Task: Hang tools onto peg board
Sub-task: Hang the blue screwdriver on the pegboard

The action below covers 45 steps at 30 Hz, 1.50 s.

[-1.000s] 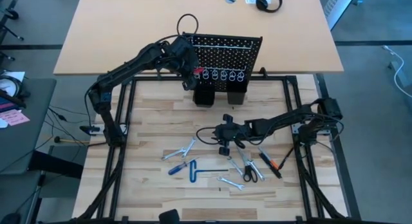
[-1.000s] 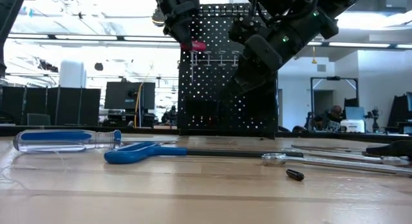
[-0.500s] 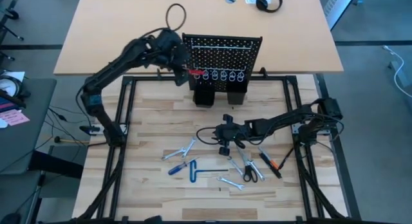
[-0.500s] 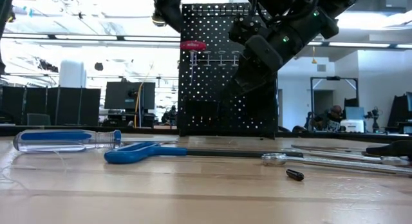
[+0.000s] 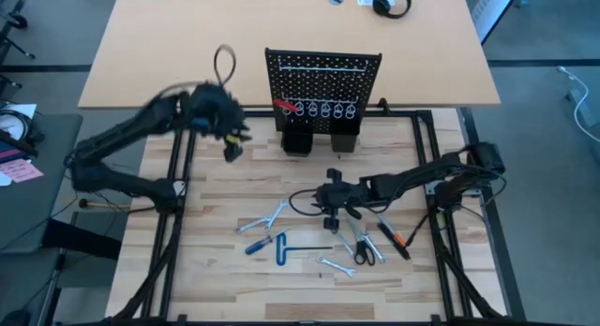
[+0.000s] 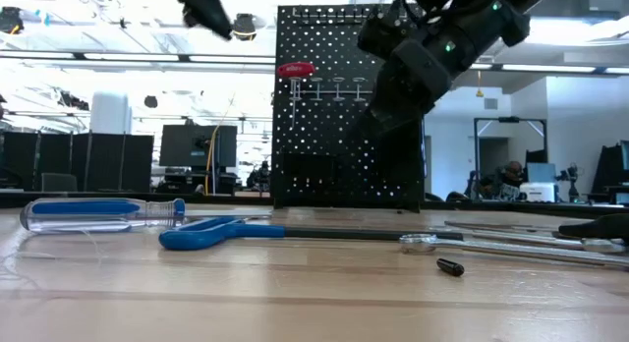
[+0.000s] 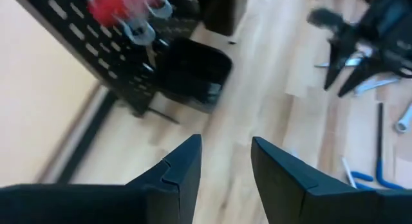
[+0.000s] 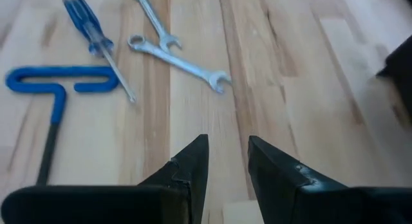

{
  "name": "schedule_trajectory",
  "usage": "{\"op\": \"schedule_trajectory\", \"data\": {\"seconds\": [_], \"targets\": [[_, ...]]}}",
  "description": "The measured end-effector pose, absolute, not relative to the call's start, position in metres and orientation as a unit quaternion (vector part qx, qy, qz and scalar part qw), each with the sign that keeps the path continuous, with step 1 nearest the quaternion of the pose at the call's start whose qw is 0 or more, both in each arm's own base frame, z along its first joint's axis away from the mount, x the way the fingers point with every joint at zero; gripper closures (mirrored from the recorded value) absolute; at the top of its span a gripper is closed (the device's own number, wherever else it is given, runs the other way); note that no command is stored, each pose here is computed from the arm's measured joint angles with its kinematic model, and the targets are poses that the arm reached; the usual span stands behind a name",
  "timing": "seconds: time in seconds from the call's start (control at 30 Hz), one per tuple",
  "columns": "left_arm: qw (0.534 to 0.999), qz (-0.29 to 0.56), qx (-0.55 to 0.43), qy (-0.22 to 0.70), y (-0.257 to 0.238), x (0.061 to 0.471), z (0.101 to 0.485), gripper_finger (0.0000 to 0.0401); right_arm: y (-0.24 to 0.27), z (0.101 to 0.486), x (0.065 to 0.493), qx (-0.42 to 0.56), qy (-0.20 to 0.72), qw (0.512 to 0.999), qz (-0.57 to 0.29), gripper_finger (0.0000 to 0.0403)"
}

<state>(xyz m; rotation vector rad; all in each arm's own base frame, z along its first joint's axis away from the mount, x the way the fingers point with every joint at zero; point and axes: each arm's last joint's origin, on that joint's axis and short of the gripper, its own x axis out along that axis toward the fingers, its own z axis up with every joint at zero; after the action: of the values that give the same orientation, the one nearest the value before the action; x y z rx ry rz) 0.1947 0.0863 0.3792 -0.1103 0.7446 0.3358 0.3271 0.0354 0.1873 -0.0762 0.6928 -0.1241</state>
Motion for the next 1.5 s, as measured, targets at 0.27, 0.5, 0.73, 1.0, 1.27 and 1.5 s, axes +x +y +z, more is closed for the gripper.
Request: {"op": "schedule_trajectory", "data": {"seconds": [0.27, 0.5, 0.73, 1.0, 1.27, 1.5], "targets": [[0.942, 0.082, -0.074, 0.316, 0.025, 0.179, 0.274, 0.0276, 0.054, 0.198, 0.325, -0.045, 0.312, 0.948, 0.032, 0.0285], [0.971, 0.027, -0.047, 0.232, -0.026, 0.185, 0.225, 0.0276, 0.077, 0.175, 0.338, 0.007, 0.305, 0.942, 0.141, 0.0285], [0.978, 0.028, -0.007, 0.206, -0.060, 0.201, 0.211, 0.0276, 0.111, 0.166, 0.374, -0.022, 0.331, 0.926, 0.181, 0.0285], [0.972, 0.018, -0.015, 0.235, -0.085, 0.220, 0.180, 0.0276, 0.104, 0.172, 0.416, -0.057, 0.334, 0.930, 0.143, 0.0285], [0.970, 0.036, -0.037, 0.237, -0.119, 0.206, 0.168, 0.0276, 0.084, 0.137, 0.445, -0.073, 0.435, 0.889, 0.122, 0.0285], [0.974, 0.046, -0.048, 0.216, -0.134, 0.195, 0.169, 0.0276, 0.069, 0.126, 0.452, -0.062, 0.443, 0.887, 0.116, 0.0319]]}}
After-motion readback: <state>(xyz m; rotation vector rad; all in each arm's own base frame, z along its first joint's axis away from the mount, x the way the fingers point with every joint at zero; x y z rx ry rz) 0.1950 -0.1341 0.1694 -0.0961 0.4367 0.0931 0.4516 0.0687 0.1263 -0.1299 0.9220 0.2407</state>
